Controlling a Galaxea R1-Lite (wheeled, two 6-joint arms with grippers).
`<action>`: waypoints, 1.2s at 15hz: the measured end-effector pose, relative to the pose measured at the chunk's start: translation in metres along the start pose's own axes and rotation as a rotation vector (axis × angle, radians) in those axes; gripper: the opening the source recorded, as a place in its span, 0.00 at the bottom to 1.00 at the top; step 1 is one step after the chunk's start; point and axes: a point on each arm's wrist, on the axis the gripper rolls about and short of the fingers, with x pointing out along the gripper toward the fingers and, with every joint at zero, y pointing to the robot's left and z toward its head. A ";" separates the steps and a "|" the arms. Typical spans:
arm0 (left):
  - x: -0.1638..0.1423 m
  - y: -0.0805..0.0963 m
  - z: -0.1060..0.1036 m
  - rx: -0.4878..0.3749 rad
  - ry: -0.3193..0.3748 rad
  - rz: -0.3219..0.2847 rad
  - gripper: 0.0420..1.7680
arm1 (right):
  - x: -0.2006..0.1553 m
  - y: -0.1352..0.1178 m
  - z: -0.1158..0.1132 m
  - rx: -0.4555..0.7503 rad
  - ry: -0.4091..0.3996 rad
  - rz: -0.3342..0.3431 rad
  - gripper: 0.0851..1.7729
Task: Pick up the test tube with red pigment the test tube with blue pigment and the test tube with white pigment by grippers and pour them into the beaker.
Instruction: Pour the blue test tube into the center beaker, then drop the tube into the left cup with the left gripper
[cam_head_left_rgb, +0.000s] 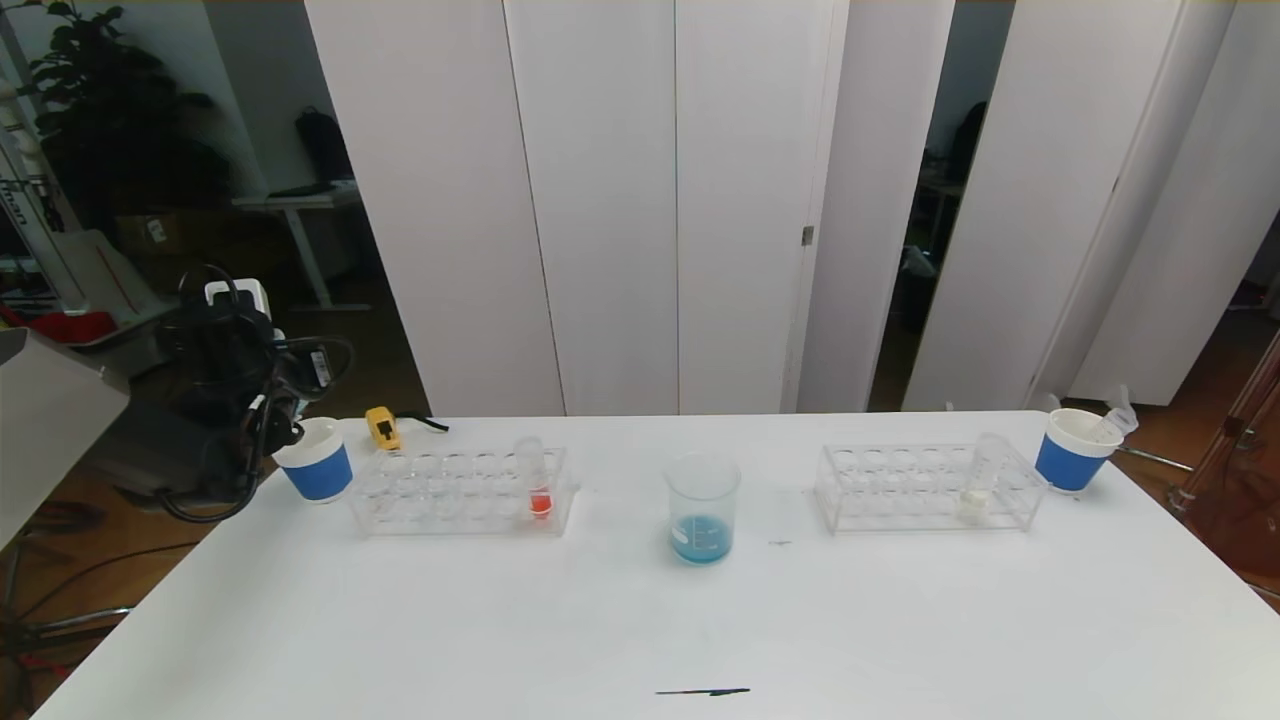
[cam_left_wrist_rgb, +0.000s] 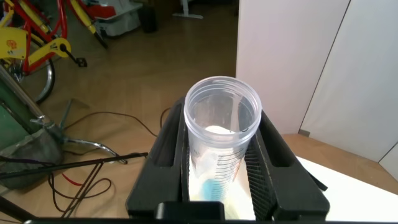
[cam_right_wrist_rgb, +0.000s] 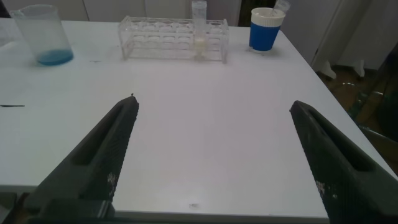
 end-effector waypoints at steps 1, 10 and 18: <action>0.001 0.000 -0.005 0.003 0.017 0.000 0.32 | 0.000 0.000 0.000 0.000 0.000 0.000 0.98; 0.004 0.001 -0.033 -0.028 0.151 -0.032 0.32 | 0.000 0.000 0.000 0.000 0.000 0.000 0.98; 0.004 0.003 -0.040 -0.018 0.184 -0.028 0.32 | 0.000 0.000 0.000 0.000 0.000 0.000 0.98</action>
